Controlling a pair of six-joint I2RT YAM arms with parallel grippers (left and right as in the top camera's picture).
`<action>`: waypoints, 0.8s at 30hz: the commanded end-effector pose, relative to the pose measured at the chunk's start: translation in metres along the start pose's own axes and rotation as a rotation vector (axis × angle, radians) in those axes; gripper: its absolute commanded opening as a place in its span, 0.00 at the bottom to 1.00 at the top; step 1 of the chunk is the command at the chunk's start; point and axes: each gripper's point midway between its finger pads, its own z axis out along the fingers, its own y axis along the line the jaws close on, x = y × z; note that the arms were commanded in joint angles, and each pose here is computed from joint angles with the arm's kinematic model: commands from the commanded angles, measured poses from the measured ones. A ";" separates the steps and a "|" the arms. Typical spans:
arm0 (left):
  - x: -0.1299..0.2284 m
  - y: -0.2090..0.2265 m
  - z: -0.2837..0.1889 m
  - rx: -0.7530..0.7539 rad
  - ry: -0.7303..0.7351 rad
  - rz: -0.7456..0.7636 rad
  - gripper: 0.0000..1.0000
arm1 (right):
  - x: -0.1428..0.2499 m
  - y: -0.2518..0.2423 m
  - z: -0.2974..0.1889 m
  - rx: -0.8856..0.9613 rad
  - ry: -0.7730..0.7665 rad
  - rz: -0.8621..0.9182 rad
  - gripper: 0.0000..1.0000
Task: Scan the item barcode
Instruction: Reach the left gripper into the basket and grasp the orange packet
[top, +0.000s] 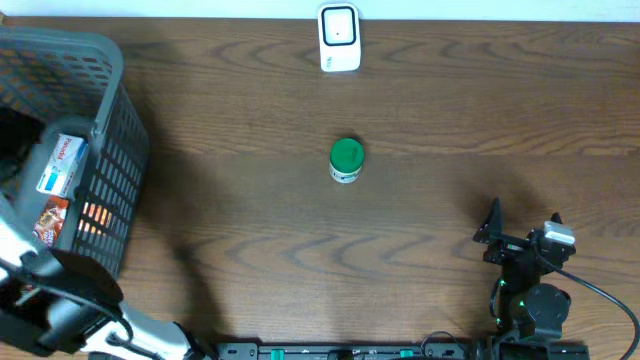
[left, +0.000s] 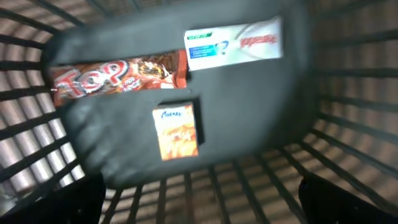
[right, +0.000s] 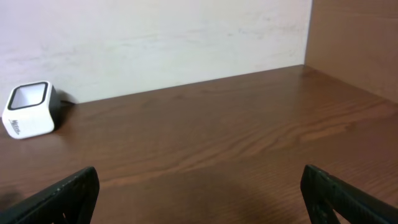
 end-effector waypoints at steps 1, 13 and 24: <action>0.018 0.012 0.048 -0.066 0.094 -0.014 1.00 | 0.001 0.000 0.000 -0.001 0.001 -0.007 0.99; 0.082 0.047 0.177 -0.114 0.183 -0.039 1.00 | 0.001 0.000 0.000 -0.001 0.001 -0.007 0.99; 0.091 0.052 0.189 -0.096 0.153 -0.040 0.49 | 0.001 0.000 0.000 -0.001 0.001 -0.007 0.99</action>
